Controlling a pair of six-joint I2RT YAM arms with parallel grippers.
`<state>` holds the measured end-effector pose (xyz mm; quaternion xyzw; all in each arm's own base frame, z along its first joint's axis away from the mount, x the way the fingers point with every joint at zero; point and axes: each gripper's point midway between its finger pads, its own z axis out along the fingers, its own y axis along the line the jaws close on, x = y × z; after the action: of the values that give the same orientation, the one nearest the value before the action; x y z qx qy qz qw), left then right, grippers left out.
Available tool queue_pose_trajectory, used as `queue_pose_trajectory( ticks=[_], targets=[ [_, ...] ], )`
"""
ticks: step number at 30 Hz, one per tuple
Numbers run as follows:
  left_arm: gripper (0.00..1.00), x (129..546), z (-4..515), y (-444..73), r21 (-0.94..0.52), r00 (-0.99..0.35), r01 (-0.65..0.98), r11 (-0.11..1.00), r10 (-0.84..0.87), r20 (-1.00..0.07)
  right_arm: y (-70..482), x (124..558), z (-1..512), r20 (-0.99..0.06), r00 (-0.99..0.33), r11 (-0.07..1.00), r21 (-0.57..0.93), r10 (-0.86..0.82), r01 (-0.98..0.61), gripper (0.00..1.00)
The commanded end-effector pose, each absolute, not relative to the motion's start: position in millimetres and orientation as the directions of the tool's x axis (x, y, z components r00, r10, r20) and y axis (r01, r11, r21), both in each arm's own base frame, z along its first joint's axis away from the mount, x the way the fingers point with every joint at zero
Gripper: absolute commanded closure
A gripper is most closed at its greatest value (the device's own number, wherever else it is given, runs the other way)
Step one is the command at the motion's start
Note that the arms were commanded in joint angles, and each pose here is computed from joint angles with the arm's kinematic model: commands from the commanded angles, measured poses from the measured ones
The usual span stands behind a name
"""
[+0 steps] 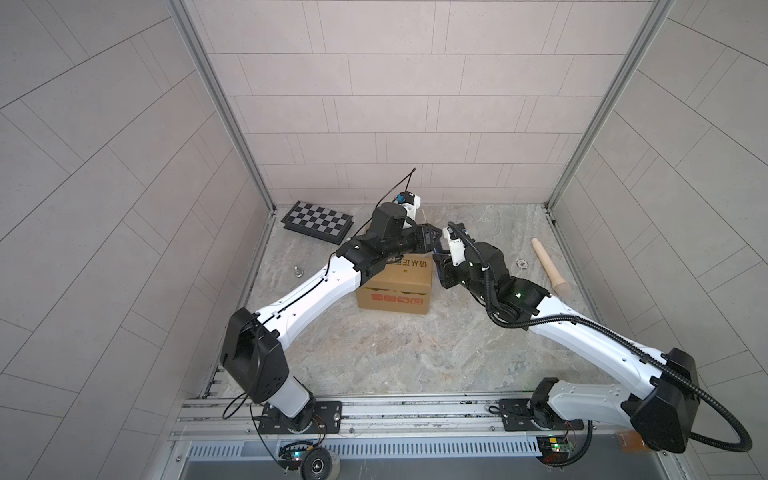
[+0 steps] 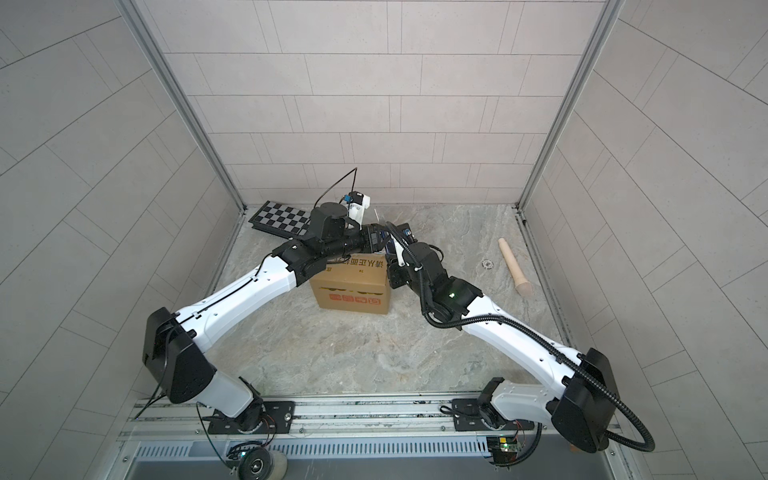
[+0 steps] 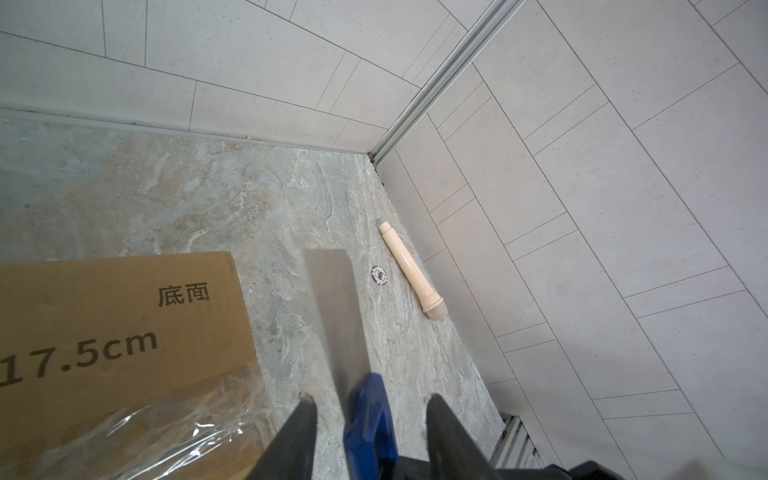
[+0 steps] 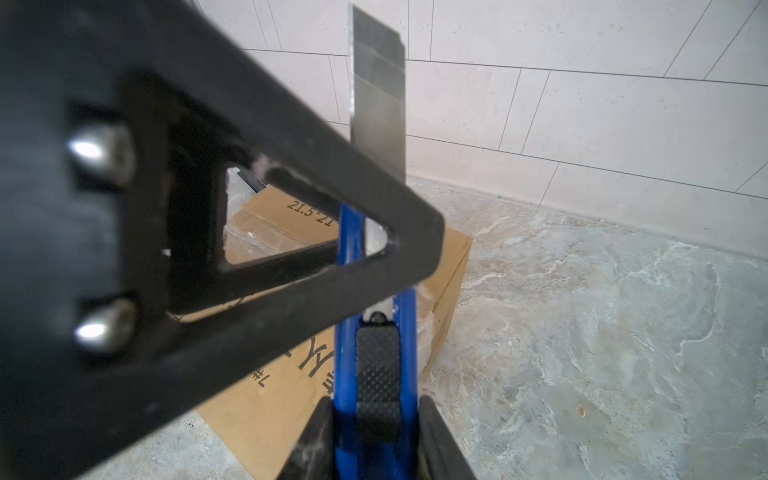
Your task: Unpack the express box
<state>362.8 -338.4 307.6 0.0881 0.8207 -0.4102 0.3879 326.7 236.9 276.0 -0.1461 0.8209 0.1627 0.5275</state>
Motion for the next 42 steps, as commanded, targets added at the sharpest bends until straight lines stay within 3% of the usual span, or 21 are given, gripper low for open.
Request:
queue_pose_trajectory(
  ticks=[1, 7, 14, 19, 21, 24, 26, 28, 35, 42],
  targets=[
    [0.61, 366.6, 322.6, -343.2, -0.606, -0.660, 0.481, 0.634, -0.194, -0.726, 242.3, 327.4, 290.0, -0.929, -0.364, 0.896, 0.112, -0.059, -0.430, 0.82],
    [0.73, 367.5, 322.0, -344.0, -0.609, -0.662, 0.478, 0.632, -0.196, -0.723, 244.5, 327.3, 286.9, -0.928, -0.368, 0.893, 0.113, -0.062, -0.436, 0.82],
    [1.00, 368.1, 321.2, -343.0, -0.614, -0.664, 0.468, 0.636, -0.205, -0.719, 244.4, 327.8, 286.6, -0.929, -0.365, 0.893, 0.109, -0.064, -0.436, 0.80],
    [1.00, 369.5, 326.1, -339.9, -0.632, -0.657, 0.467, 0.619, -0.235, -0.716, 242.9, 325.8, 291.4, -0.935, -0.353, 0.891, 0.123, -0.044, -0.436, 0.71],
    [1.00, 370.4, 329.0, -338.1, -0.642, -0.651, 0.473, 0.603, -0.252, -0.716, 240.9, 324.4, 294.5, -0.937, -0.348, 0.892, 0.130, -0.032, -0.432, 0.61],
    [1.00, 371.1, 336.0, -332.3, -0.656, -0.638, 0.494, 0.570, -0.276, -0.719, 234.0, 320.0, 302.6, -0.944, -0.329, 0.893, 0.149, 0.002, -0.424, 0.33],
    [1.00, 372.6, 343.4, -325.1, -0.678, -0.625, 0.511, 0.528, -0.313, -0.715, 225.3, 316.1, 312.8, -0.951, -0.305, 0.891, 0.175, 0.043, -0.419, 0.23],
    [1.00, 373.5, 353.9, -316.4, -0.696, -0.604, 0.540, 0.472, -0.358, -0.712, 216.9, 311.7, 324.2, -0.954, -0.282, 0.880, 0.218, 0.101, -0.423, 0.20],
    [1.00, 361.8, 396.4, -275.5, -0.652, -0.465, 0.700, 0.291, -0.507, -0.726, 199.9, 285.8, 380.1, -0.890, -0.179, 0.664, 0.436, 0.420, -0.608, 0.16],
    [1.00, 341.3, 430.7, -253.5, -0.604, -0.444, 0.795, 0.060, -0.621, -0.646, 231.2, 269.3, 408.6, -0.828, -0.227, 0.412, 0.469, 0.513, -0.781, 0.16]
  ],
)
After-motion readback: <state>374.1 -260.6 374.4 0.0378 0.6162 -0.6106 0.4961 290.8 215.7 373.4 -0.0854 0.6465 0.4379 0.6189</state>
